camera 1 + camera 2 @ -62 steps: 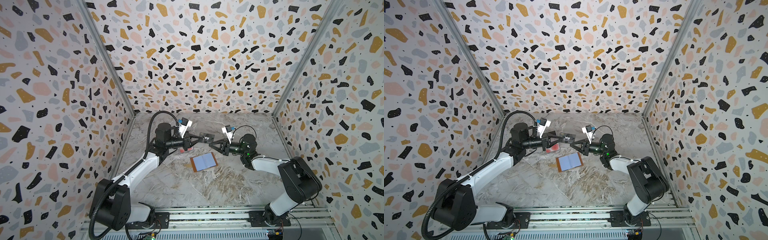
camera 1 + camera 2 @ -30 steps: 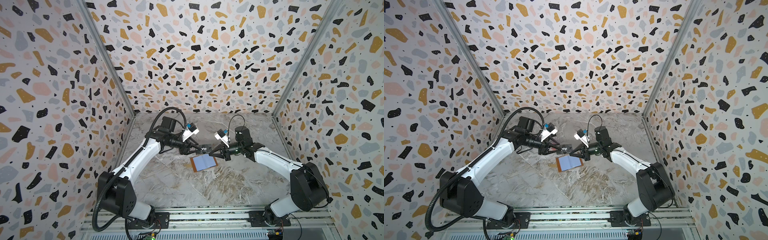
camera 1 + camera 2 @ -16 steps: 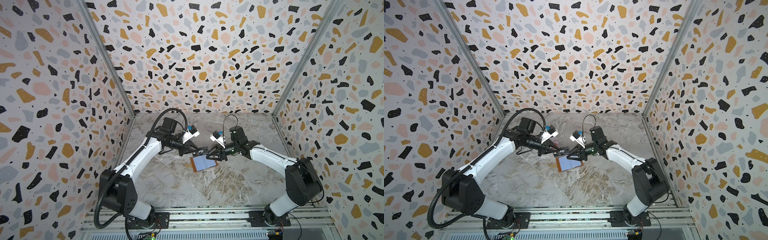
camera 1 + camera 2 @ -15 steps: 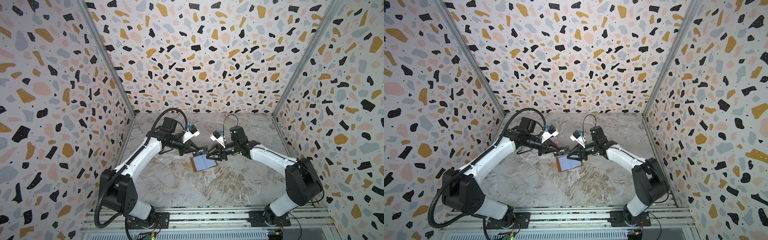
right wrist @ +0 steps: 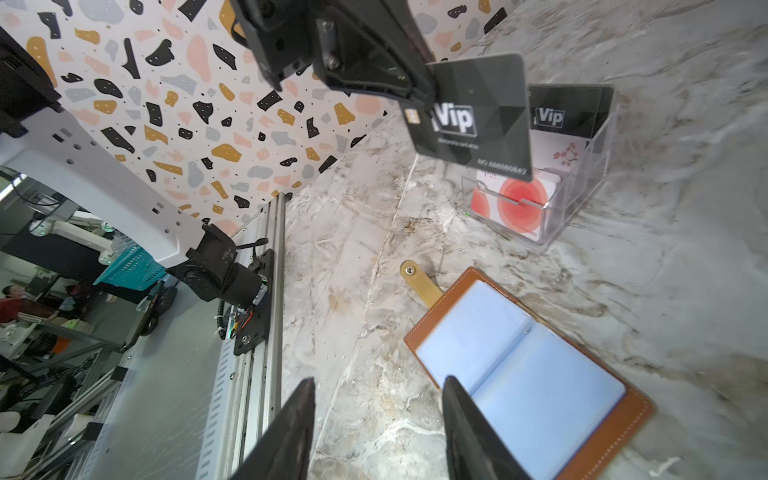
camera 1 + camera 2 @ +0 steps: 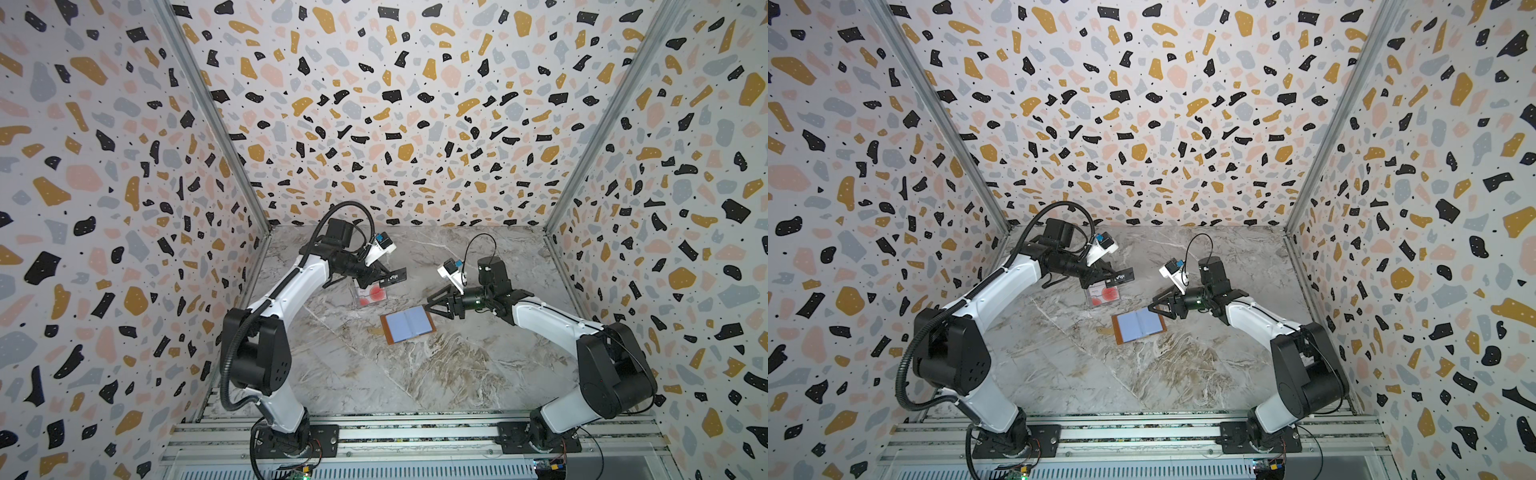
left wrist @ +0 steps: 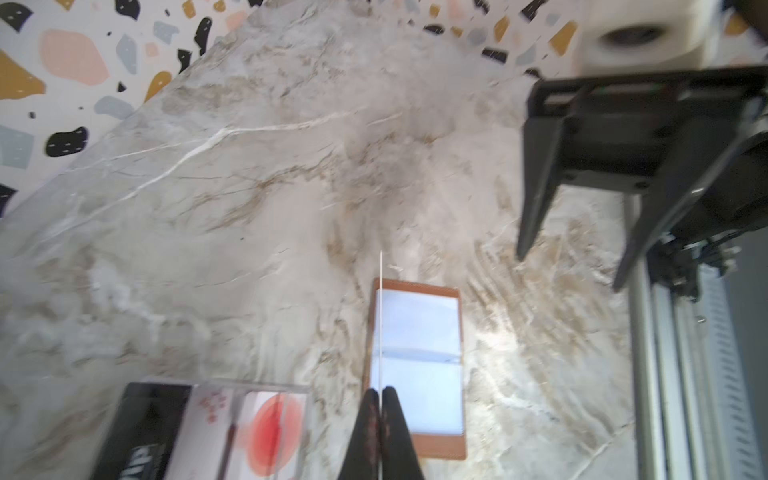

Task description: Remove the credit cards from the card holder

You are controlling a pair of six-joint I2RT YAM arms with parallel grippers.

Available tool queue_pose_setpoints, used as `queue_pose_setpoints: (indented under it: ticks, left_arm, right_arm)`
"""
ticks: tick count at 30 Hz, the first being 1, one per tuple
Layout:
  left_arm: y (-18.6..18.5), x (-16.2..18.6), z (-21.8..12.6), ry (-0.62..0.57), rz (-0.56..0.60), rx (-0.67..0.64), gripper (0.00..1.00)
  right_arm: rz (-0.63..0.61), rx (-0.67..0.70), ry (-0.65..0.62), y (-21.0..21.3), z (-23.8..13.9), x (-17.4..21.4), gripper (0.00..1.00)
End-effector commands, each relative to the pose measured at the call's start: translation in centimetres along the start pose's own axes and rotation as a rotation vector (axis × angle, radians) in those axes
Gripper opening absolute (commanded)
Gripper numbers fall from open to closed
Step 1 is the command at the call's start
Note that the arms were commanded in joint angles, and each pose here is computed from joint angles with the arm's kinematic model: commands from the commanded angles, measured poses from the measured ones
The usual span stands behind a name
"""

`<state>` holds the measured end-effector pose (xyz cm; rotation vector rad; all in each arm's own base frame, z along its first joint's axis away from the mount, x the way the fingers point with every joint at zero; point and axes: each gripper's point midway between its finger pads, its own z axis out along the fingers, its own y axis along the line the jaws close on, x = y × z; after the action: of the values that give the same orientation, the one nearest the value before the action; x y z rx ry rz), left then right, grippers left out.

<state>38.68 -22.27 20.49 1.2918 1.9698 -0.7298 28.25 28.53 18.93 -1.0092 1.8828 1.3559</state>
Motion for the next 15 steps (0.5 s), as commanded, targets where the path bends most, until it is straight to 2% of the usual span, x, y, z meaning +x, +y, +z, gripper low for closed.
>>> queue_pose_setpoints:
  ticks: [1, 8, 12, 15]
  left_arm:
    - [2.7, 3.2, -0.6, 0.171, 0.096, -0.036, 0.0]
    - [8.4, 5.3, -1.3, 0.132, 0.063, -0.088, 0.0]
    - [9.7, 7.0, -0.8, 0.174, 0.057, -0.055, 0.0]
    - [10.7, 7.3, -0.7, 0.137, 0.043, -0.055, 0.0]
  right_arm:
    - [-0.039, 0.05, -0.031, 0.0, -0.7, -1.1, 0.5]
    - [-0.03, 0.058, -0.037, 0.3, -0.9, -0.3, 0.5]
    - [-0.024, 0.066, -0.033, 0.4, -1.1, 0.2, 0.5]
    - [-0.024, 0.065, -0.034, 0.4, -1.1, 0.3, 0.5]
